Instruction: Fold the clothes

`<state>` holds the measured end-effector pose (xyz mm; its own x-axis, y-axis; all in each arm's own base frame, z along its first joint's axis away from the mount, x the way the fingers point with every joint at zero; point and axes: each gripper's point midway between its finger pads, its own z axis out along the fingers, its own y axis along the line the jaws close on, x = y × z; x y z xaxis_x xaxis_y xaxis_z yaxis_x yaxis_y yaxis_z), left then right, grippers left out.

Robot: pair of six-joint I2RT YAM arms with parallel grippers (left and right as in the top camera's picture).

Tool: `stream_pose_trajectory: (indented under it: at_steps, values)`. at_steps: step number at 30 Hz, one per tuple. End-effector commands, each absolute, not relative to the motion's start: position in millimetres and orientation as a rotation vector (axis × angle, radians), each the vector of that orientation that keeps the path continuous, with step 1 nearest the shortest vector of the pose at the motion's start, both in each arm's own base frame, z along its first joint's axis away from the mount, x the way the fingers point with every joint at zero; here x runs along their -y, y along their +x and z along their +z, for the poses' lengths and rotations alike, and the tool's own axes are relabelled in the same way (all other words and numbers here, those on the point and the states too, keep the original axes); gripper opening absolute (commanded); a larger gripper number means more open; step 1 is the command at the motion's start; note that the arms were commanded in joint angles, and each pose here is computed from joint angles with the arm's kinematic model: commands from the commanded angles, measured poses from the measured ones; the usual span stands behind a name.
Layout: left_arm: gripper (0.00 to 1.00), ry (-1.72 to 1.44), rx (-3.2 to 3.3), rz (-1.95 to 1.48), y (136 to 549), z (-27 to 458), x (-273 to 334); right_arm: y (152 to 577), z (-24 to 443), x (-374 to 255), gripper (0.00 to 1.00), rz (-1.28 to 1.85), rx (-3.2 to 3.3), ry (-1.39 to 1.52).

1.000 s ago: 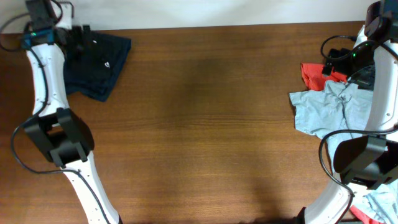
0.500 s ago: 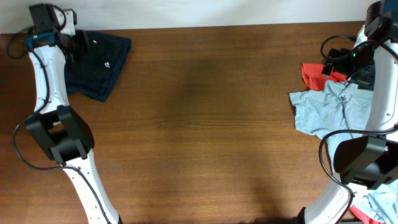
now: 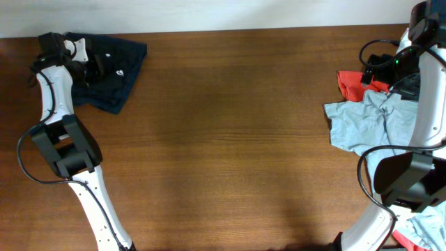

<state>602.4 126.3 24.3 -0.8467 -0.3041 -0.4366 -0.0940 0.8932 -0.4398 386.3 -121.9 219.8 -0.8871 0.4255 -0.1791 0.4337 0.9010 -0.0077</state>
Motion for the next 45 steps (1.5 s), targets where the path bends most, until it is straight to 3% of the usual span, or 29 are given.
stream_pose_trajectory:
  at_steps: [1, 6, 11, 18, 27, 30, 34, 41, 45]
  values:
    - [0.0, -0.277, -2.538, -0.667, 600.2, 31.4, -112.3, 385.9, 219.7, 120.5, 0.99, -0.067, -2.893, 0.662]
    - [0.01, -0.19, -2.37, -0.684, 609.8, 138.7, -104.5, 385.9, 219.7, 120.5, 0.99, -0.067, -2.893, 0.662]
    - [0.01, -0.267, -2.285, -0.686, 618.8, 173.3, -109.9, 385.9, 219.7, 120.5, 0.99, -0.067, -2.893, 0.662]
    - [0.0, -0.356, -2.269, -0.705, 640.5, 129.3, -119.4, 385.9, 219.7, 120.5, 0.98, -0.067, -2.893, 0.662]
    - [0.0, -0.565, -2.423, -0.518, 640.2, -6.9, -151.2, 385.9, 219.7, 120.5, 0.99, -0.067, -2.893, 0.662]
    - [0.01, -0.438, -2.388, -0.615, 648.2, -21.8, -138.0, 385.8, 219.7, 120.6, 0.99, -0.068, -2.893, 0.662]
    - [0.04, -0.233, -2.229, -0.81, 662.5, 30.8, -116.3, 385.9, 219.7, 120.5, 0.99, -0.067, -2.893, 0.662]
    - [0.04, -0.193, -2.079, -0.737, 665.9, 166.6, -130.6, 385.9, 219.7, 120.5, 0.99, -0.067, -2.893, 0.662]
    - [0.05, -0.281, -2.107, -0.597, 656.6, 192.5, -147.5, 385.8, 219.7, 120.7, 0.99, -0.067, -2.893, 0.663]
